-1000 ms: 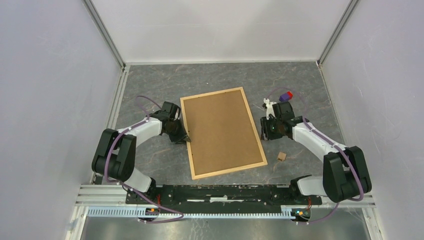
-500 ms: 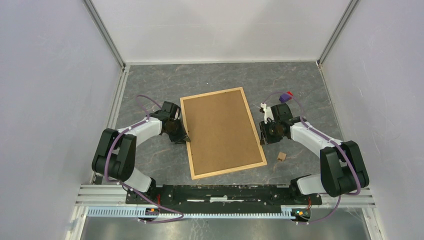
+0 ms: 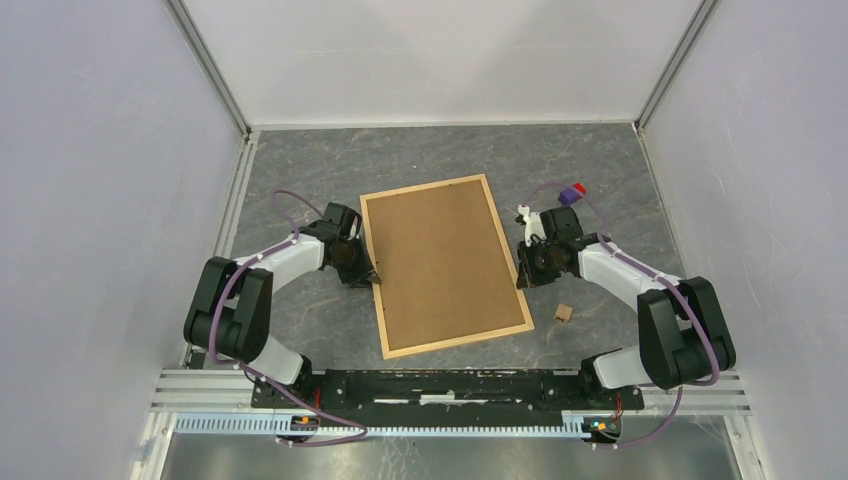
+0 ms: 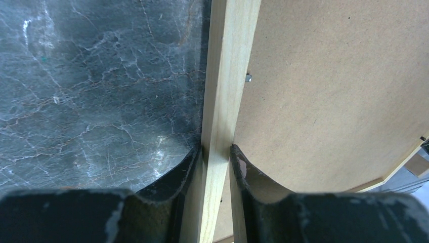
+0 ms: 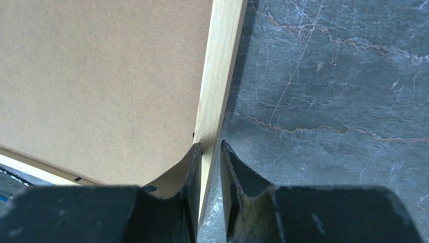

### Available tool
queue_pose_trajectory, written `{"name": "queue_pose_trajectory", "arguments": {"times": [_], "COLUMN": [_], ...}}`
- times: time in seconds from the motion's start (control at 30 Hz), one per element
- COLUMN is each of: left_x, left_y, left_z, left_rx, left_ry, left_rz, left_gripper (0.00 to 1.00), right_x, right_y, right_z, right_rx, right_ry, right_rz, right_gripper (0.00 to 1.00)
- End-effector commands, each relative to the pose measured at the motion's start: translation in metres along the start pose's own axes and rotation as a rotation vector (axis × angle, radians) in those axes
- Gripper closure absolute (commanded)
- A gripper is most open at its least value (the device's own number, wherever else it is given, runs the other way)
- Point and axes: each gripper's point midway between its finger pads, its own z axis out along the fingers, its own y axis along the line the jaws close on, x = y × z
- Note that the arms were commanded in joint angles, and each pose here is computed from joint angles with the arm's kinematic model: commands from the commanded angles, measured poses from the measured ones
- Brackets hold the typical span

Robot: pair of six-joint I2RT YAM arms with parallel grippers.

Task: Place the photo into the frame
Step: Install the photo frame at the center of the board.

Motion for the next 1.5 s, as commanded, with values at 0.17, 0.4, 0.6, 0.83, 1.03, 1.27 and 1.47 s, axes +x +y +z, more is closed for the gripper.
{"name": "queue_pose_trajectory", "arguments": {"times": [0.17,0.4,0.6,0.83,1.03,1.27,1.47], "left_x": [0.012,0.012,0.012,0.012,0.012,0.013,0.013], "left_y": [0.041,0.040,0.041,0.040,0.040,0.040,0.039], "left_z": [0.007,0.007,0.007,0.007,0.007,0.007,0.008], "left_rx": [-0.152,-0.151,-0.151,-0.148,-0.147,-0.146,-0.141], "left_ry": [0.019,0.017,0.018,0.017,0.017,0.019,0.021], "left_rz": [0.023,0.021,0.021,0.022,0.023,0.026,0.025], "left_gripper": [0.70,0.70,0.70,0.71,0.71,0.72,0.72], "right_x": [-0.012,-0.012,-0.007,0.002,0.013,0.027,0.031], "right_y": [-0.002,-0.003,-0.011,-0.026,-0.038,-0.038,-0.041], "right_z": [0.007,0.011,0.013,0.018,0.027,0.041,0.049], "right_rx": [0.002,0.000,0.043,0.126,0.202,0.232,0.272], "right_ry": [-0.023,-0.008,0.019,0.059,0.116,0.170,0.185], "right_rz": [-0.016,-0.013,-0.003,0.009,0.024,0.036,0.054], "right_gripper": [0.75,0.74,0.74,0.74,0.73,0.72,0.69]}}
